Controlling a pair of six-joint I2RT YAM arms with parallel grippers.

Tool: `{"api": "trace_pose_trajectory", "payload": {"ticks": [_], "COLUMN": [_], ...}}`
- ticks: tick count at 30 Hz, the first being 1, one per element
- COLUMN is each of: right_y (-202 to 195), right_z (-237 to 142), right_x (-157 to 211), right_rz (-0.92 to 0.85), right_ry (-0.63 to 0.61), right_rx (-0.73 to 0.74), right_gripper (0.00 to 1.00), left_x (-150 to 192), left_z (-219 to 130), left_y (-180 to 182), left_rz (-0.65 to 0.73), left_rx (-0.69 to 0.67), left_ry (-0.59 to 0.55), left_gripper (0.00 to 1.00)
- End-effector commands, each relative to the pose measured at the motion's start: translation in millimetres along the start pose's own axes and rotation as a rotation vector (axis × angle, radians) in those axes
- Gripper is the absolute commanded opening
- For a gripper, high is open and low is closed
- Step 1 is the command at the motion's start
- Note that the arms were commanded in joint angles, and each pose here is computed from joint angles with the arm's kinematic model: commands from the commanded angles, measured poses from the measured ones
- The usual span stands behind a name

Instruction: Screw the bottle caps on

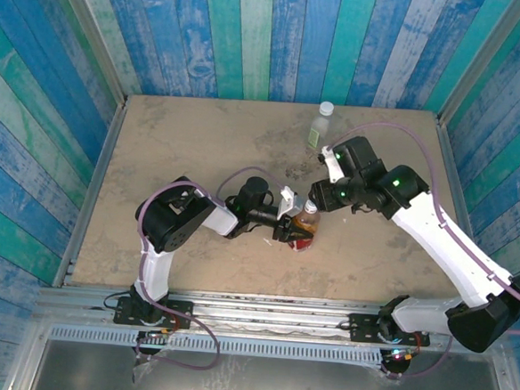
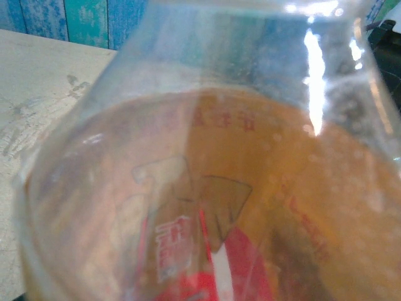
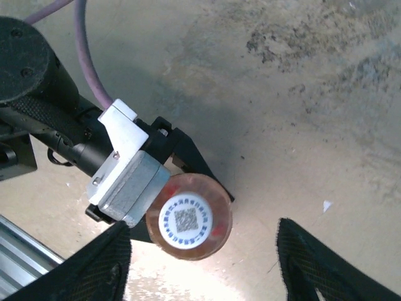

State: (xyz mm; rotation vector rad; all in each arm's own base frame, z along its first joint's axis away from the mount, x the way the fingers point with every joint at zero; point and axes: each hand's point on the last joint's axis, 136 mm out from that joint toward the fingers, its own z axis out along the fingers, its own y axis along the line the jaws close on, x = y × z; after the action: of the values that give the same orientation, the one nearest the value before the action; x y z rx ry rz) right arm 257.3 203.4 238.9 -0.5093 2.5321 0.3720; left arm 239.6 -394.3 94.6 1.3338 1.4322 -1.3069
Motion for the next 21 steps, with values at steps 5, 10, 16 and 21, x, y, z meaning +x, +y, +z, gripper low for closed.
{"api": "trace_pose_trajectory", "payload": {"ticks": [5,10,16,21], "right_y": [3.2,6.7,13.4,14.0], "right_z": [7.5,18.2,30.2,34.8], "right_x": [16.1,15.1,13.0,15.0], "right_rz": [0.099,0.071,0.052,0.049], "right_ry": [0.081,0.110,0.141,0.156], "right_rx": [0.019,0.011,-0.015,-0.018], "right_gripper": [0.54,0.50,0.46,0.39], "left_x": [35.9,37.3,37.5,38.4], "left_z": [-3.1,-3.0,-3.0,-2.6], "left_y": [6.8,5.8,5.5,5.6], "left_rz": [-0.099,-0.098,-0.097,-0.103], "left_rx": [-0.065,-0.064,-0.062,-0.060], "left_ry": [0.087,0.090,0.091,0.094], "left_gripper": [0.57,0.57,0.57,0.57]}}
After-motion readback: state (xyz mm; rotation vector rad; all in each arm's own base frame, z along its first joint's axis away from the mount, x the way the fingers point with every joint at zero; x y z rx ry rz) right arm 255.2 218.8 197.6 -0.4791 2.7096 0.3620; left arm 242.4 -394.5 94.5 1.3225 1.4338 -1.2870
